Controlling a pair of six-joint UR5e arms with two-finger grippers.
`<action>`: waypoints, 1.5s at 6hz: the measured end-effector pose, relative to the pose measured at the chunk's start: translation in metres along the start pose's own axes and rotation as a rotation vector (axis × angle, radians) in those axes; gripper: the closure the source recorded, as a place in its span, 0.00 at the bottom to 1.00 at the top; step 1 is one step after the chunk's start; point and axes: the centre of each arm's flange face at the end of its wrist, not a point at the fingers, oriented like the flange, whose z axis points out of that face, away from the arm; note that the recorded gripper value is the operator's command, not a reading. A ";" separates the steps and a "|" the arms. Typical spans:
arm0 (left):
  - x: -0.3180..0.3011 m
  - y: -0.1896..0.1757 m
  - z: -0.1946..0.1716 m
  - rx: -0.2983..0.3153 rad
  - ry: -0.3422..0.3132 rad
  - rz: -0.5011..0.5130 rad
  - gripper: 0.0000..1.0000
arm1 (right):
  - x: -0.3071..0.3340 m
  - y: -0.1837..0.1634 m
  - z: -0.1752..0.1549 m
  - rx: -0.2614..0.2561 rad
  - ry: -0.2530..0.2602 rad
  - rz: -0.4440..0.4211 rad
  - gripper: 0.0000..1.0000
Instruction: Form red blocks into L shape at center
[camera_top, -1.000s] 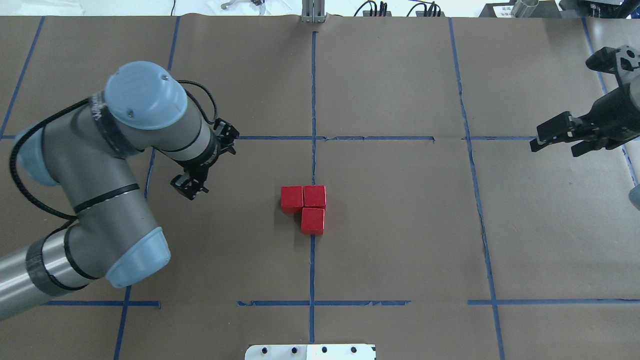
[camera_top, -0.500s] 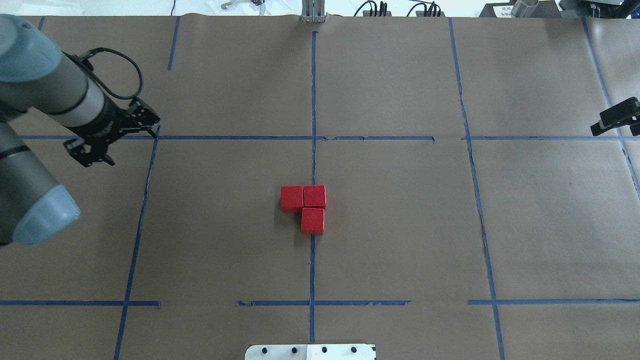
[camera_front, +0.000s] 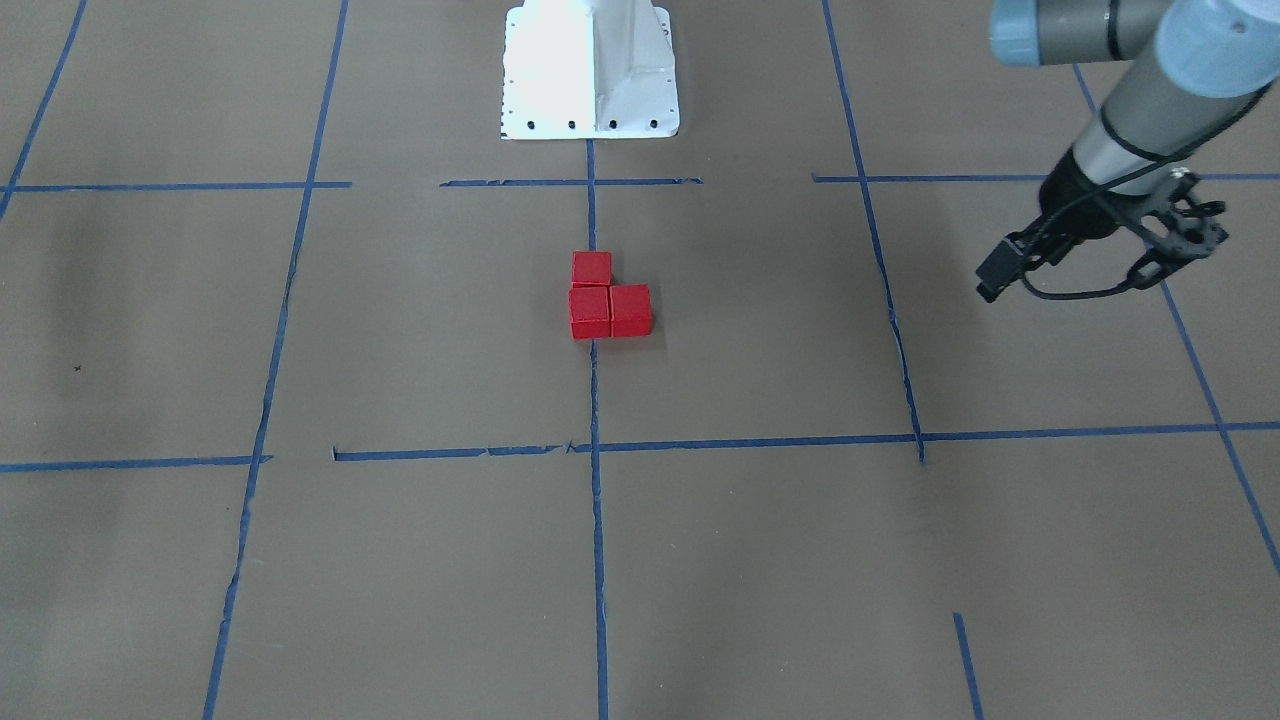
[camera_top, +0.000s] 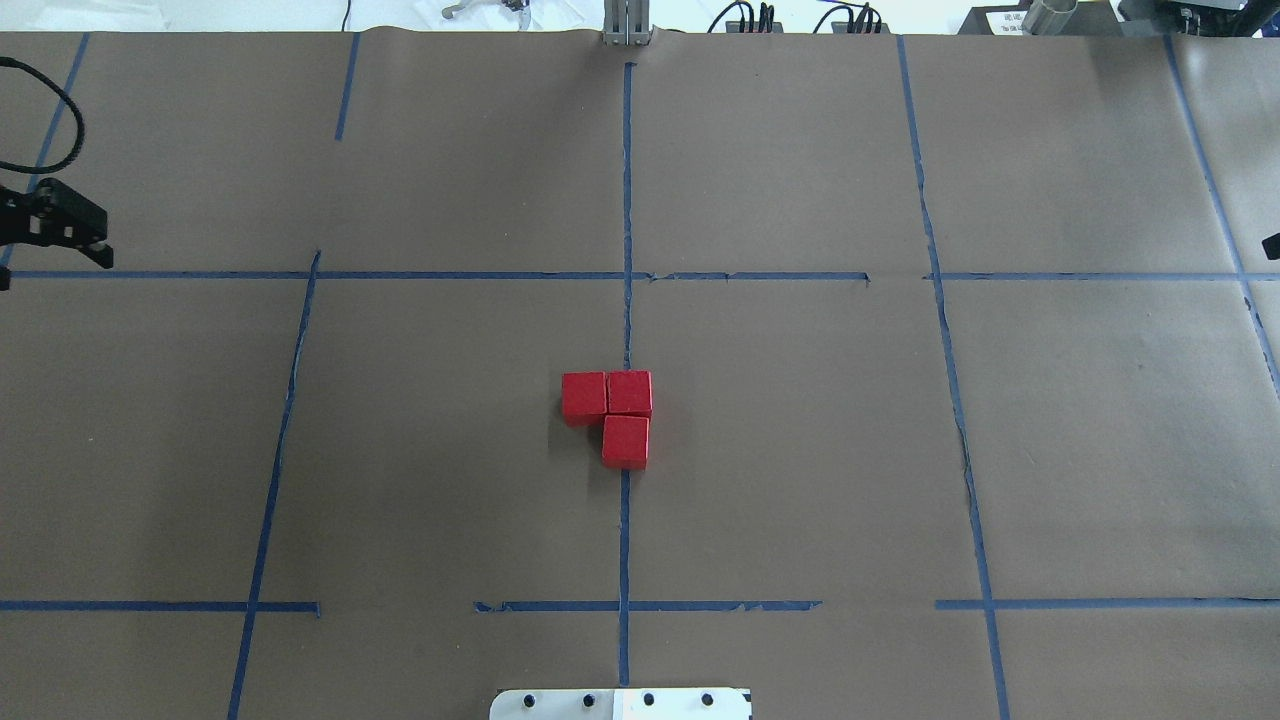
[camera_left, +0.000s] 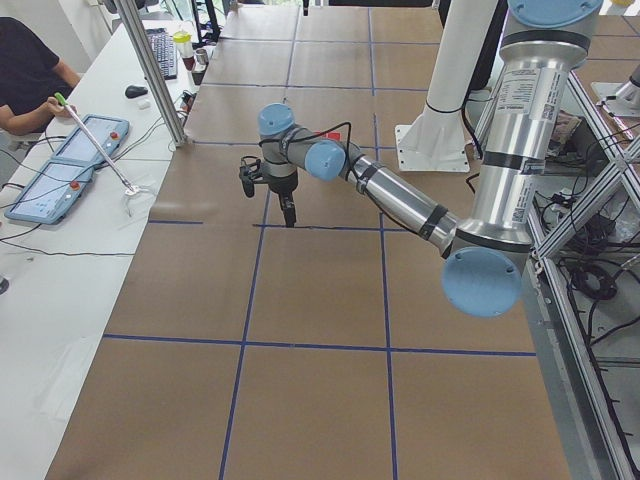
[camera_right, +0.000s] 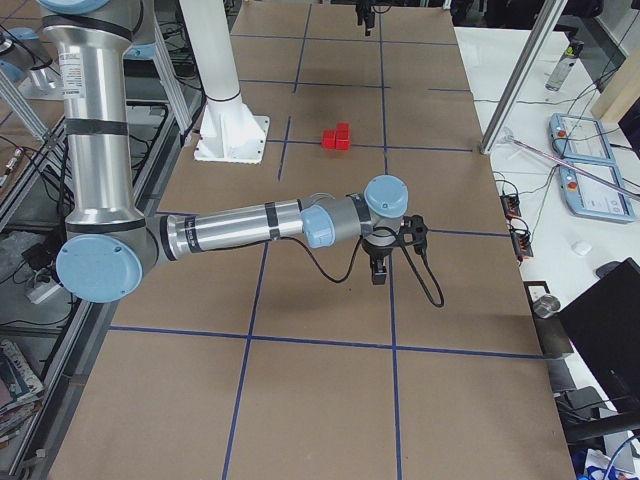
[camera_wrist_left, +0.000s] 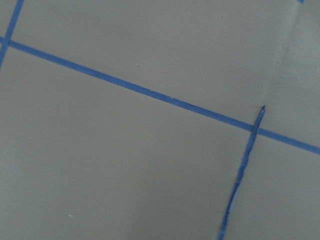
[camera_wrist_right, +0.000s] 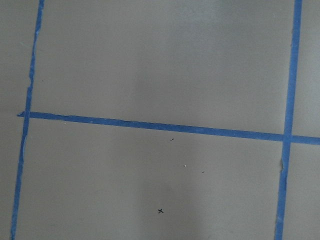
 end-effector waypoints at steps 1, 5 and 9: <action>-0.043 -0.004 -0.005 -0.003 -0.006 0.127 0.00 | 0.019 0.001 0.000 -0.005 -0.004 0.006 0.00; -0.184 -0.012 -0.024 0.007 0.006 0.322 0.00 | 0.059 0.008 -0.013 -0.041 0.000 -0.006 0.00; -0.229 0.006 -0.013 -0.022 0.034 0.295 0.00 | 0.062 0.008 -0.023 -0.029 0.041 -0.005 0.00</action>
